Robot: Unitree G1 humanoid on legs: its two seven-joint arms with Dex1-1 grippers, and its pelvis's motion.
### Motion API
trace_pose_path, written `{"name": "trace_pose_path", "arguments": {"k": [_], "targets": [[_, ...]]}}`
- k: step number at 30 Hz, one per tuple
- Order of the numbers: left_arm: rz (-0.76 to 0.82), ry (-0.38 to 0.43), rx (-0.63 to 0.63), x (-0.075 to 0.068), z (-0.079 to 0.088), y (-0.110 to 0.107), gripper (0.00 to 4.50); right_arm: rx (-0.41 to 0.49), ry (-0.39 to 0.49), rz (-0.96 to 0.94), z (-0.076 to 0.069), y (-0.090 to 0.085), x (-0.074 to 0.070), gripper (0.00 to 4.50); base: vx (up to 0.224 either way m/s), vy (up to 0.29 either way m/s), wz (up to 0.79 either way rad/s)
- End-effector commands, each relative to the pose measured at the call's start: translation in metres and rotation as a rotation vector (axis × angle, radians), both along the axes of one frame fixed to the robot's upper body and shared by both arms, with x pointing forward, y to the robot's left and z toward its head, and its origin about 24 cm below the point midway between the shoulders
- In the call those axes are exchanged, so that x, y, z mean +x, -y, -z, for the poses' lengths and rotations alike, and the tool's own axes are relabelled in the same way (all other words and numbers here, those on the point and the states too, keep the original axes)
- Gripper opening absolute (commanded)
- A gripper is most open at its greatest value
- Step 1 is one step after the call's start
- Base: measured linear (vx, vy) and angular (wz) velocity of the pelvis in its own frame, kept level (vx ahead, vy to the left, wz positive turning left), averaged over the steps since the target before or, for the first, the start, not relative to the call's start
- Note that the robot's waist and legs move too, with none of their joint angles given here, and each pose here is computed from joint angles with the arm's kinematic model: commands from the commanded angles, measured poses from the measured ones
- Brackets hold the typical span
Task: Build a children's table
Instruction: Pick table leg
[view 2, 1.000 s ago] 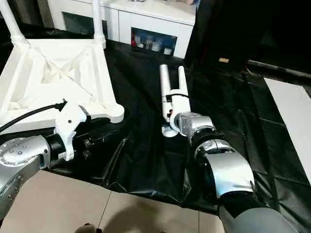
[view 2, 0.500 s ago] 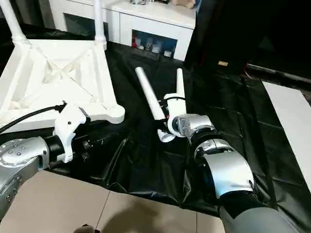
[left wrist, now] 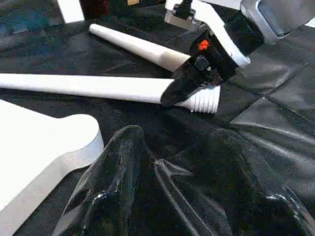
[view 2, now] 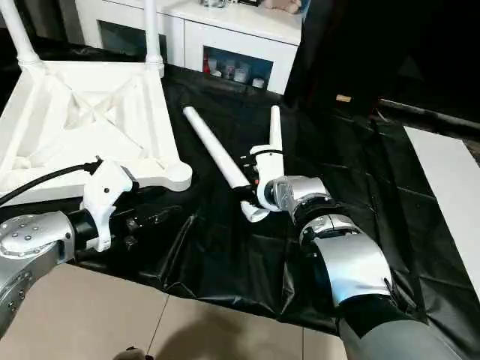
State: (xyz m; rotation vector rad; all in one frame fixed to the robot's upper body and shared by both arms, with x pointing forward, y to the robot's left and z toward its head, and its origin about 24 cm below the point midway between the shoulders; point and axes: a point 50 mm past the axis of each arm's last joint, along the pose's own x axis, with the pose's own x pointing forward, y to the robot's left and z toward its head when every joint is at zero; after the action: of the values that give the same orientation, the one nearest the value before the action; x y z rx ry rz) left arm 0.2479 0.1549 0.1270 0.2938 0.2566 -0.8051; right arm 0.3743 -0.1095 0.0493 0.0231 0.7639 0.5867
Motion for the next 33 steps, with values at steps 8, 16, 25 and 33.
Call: {"name": "trace_pose_path", "arguments": {"k": [8, 16, 25, 33], "targets": [[-0.033, 0.030, -0.024, 0.001, -0.003, -0.001, 2.50, 0.078, 0.023, -0.051, -0.024, 0.011, 0.008, 1.89, 0.000, 0.000, 0.00], [-0.040, 0.056, -0.045, 0.005, -0.005, 0.004, 2.50, 0.132, 0.074, -0.047, -0.044, 0.019, 0.015, 1.89, 0.000, 0.000, 0.00], [-0.268, 0.080, -0.474, 0.042, -0.032, 0.009, 2.77, 0.468, 0.408, -0.075, -0.086, 0.014, 0.018, 1.89, 0.000, 0.000, 0.00], [-0.223, -0.040, -0.869, 0.075, -0.064, 0.031, 3.35, 0.754, 0.466, -0.169, -0.096, 0.003, -0.022, 1.88, 0.000, 0.000, 0.00]]}}
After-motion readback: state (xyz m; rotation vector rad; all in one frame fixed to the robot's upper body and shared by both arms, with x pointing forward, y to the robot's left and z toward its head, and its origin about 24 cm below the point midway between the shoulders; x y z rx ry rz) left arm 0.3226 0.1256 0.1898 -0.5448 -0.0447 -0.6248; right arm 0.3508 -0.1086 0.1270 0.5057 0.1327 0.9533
